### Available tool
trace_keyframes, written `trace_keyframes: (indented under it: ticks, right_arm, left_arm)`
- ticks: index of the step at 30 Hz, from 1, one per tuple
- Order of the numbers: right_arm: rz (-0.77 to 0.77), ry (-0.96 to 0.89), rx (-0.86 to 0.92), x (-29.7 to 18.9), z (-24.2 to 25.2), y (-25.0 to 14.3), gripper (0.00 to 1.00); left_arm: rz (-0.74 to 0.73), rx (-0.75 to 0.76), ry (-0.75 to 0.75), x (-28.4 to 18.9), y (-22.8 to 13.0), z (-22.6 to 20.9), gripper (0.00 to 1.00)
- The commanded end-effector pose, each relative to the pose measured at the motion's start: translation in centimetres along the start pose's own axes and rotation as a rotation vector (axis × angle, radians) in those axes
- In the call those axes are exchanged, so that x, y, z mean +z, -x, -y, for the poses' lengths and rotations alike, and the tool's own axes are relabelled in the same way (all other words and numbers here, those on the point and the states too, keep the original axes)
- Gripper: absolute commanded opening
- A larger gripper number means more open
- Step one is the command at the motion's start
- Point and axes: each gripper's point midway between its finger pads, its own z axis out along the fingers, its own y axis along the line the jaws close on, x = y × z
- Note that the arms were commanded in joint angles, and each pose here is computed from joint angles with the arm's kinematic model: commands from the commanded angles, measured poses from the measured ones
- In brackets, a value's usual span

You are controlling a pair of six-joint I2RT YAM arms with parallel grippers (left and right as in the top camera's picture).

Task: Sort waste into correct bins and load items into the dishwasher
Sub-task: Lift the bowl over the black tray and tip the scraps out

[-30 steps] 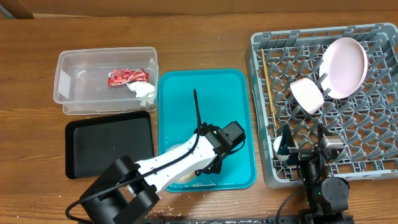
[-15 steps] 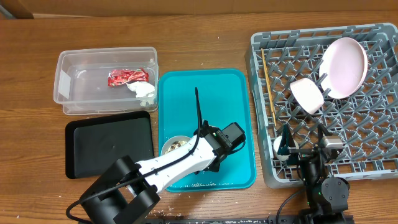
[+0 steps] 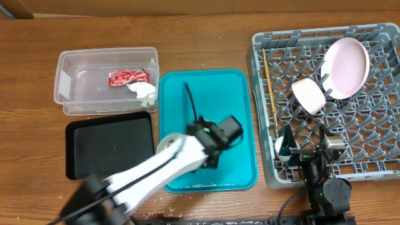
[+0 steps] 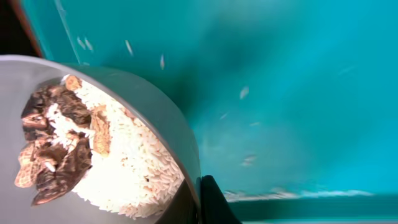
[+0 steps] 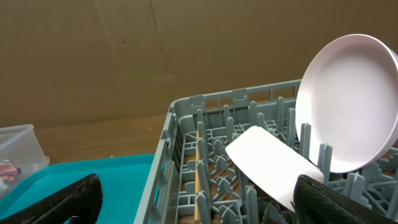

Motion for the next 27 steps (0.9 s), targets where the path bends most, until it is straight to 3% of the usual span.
trace_keyframes:
  ticks: [1, 6, 10, 13, 21, 27]
  right_arm:
    - [0.005, -0.001, -0.005, 0.0, 0.1, -0.1, 1.0]
    - [0.005, -0.001, -0.005, 0.0, 0.1, -0.1, 1.0]
    - [0.005, -0.001, -0.005, 0.0, 0.1, -0.1, 1.0]
    - [0.005, -0.001, -0.005, 0.0, 0.1, -0.1, 1.0]
    - [0.005, -0.001, -0.005, 0.0, 0.1, -0.1, 1.0]
    - [0.005, -0.001, -0.005, 0.0, 0.1, -0.1, 1.0]
  left_arm:
    - [0.108, -0.125, -0.157, -5.2, 2.7, -2.3, 0.04]
    - [0.103, -0.216, -0.317, -7.2, 4.0, -6.4, 0.04]
    - [0.086, -0.261, -0.6, -8.1, 5.1, -9.7, 0.04]
    - [0.117, -0.325, -0.706, -7.5, 5.3, -12.6, 0.04]
    - [0.386, -0.47, -1.013, -4.7, 4.1, -19.3, 0.04]
    - [0.628, -0.536, -1.259, -4.4, 4.1, -20.9, 0.04]
